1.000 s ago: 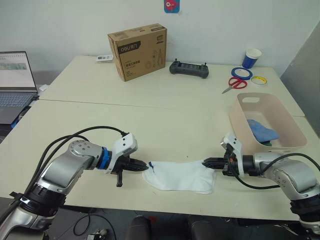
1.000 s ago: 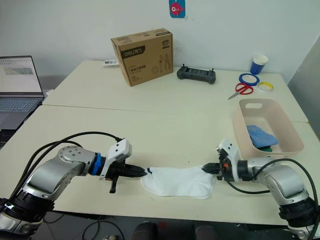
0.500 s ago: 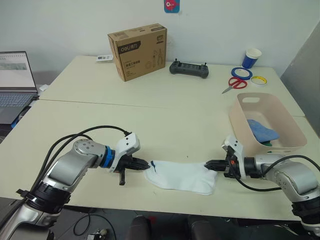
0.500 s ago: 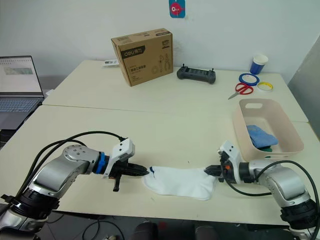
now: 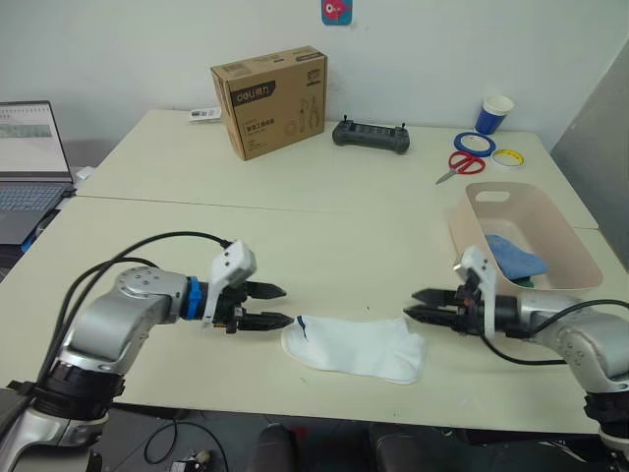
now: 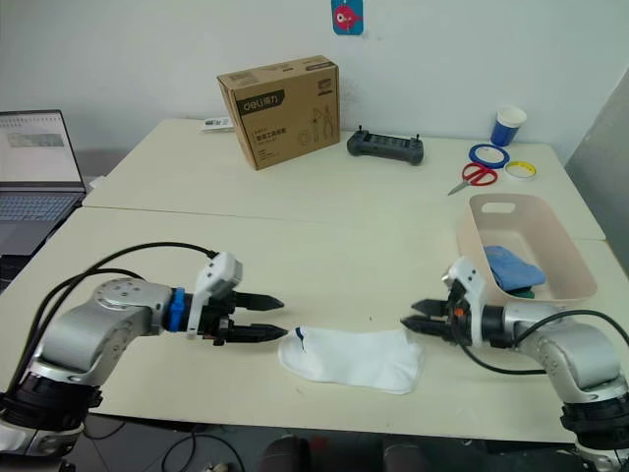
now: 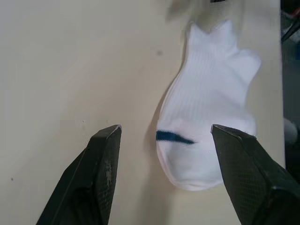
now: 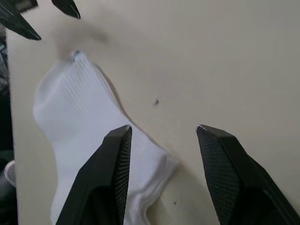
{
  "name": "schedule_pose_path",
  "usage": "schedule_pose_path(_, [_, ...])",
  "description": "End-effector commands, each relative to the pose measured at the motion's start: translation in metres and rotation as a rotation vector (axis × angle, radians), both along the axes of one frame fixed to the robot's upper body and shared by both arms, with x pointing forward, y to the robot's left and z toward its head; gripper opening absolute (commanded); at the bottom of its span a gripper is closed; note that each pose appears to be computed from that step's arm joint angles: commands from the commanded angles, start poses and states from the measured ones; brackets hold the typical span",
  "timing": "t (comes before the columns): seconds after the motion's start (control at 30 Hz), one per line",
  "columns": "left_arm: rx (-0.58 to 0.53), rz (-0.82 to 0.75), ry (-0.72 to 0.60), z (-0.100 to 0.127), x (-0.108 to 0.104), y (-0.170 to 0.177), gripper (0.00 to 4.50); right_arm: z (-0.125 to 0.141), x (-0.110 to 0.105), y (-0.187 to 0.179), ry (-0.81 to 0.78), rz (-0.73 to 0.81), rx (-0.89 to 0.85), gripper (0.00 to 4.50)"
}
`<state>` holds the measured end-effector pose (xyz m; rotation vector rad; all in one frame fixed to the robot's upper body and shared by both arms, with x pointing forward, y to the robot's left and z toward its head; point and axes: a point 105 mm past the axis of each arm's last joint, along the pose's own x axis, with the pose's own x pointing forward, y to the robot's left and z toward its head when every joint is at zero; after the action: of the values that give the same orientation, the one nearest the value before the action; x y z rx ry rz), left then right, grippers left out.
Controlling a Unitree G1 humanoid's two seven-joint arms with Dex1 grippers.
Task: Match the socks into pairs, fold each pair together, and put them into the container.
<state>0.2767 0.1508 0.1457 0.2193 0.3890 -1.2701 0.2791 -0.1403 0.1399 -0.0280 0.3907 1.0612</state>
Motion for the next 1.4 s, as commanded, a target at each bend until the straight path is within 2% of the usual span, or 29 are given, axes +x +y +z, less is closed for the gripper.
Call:
schedule_pose_path(0.03, [-0.035, -0.115, -0.107, 0.016, -0.009, -0.027, 3.20, 0.018, -0.013, 0.023, -0.151, 0.150, -0.010, 2.42])
schedule_pose_path(0.1, [0.010, -0.191, -0.186, 0.007, -0.011, -0.042, 3.20, 0.009, -0.020, 0.037, -0.204, 0.247, -0.038, 2.42])
schedule_pose_path(0.13, [0.035, -0.224, -0.226, 0.001, -0.010, -0.048, 3.23, 0.004, -0.022, 0.043, -0.232, 0.291, -0.049, 2.25])
schedule_pose_path(0.2, [0.042, -0.258, -0.264, -0.008, -0.008, -0.058, 2.82, -0.007, -0.026, 0.050, -0.260, 0.363, -0.075, 1.81])
schedule_pose_path(0.37, [0.069, -0.318, -0.304, -0.031, -0.001, -0.071, 1.28, -0.039, -0.023, 0.066, -0.288, 0.449, -0.128, 0.01])
schedule_pose_path(0.43, [0.073, -0.295, -0.314, -0.036, 0.006, -0.071, 0.61, -0.047, -0.023, 0.065, -0.269, 0.455, -0.136, 0.00])
schedule_pose_path(0.5, [0.125, -0.303, -0.314, -0.049, 0.007, -0.064, 0.02, -0.059, -0.024, 0.055, -0.253, 0.459, -0.179, 0.00])
schedule_pose_path(0.67, [0.247, -0.306, -0.249, -0.077, 0.000, -0.034, 0.02, -0.075, -0.027, 0.030, -0.221, 0.424, -0.242, 0.00])
schedule_pose_path(0.87, [0.274, -0.235, -0.238, -0.081, 0.005, -0.010, 0.02, -0.077, -0.032, 0.013, -0.163, 0.339, -0.194, 0.00])
schedule_pose_path(0.97, [0.263, -0.225, -0.226, -0.082, 0.004, -0.007, 0.02, -0.080, -0.035, -0.002, -0.154, 0.326, -0.232, 0.00])
schedule_pose_path(1.1, [0.238, -0.205, -0.246, -0.072, 0.006, -0.002, 0.02, -0.075, -0.035, -0.018, -0.170, 0.301, -0.266, 0.00])
schedule_pose_path(1.2, [0.112, -0.210, -0.299, -0.041, 0.002, -0.015, 0.02, -0.039, -0.033, -0.004, -0.244, 0.316, -0.174, 0.00])
schedule_pose_path(1.27, [0.072, -0.224, -0.311, -0.031, -0.002, -0.022, 0.02, -0.025, -0.033, 0.007, -0.269, 0.332, -0.135, 0.00])
schedule_pose_path(1.4, [0.055, -0.259, -0.302, -0.031, -0.010, -0.036, 0.02, -0.025, -0.033, 0.032, -0.274, 0.372, -0.107, 0.00])
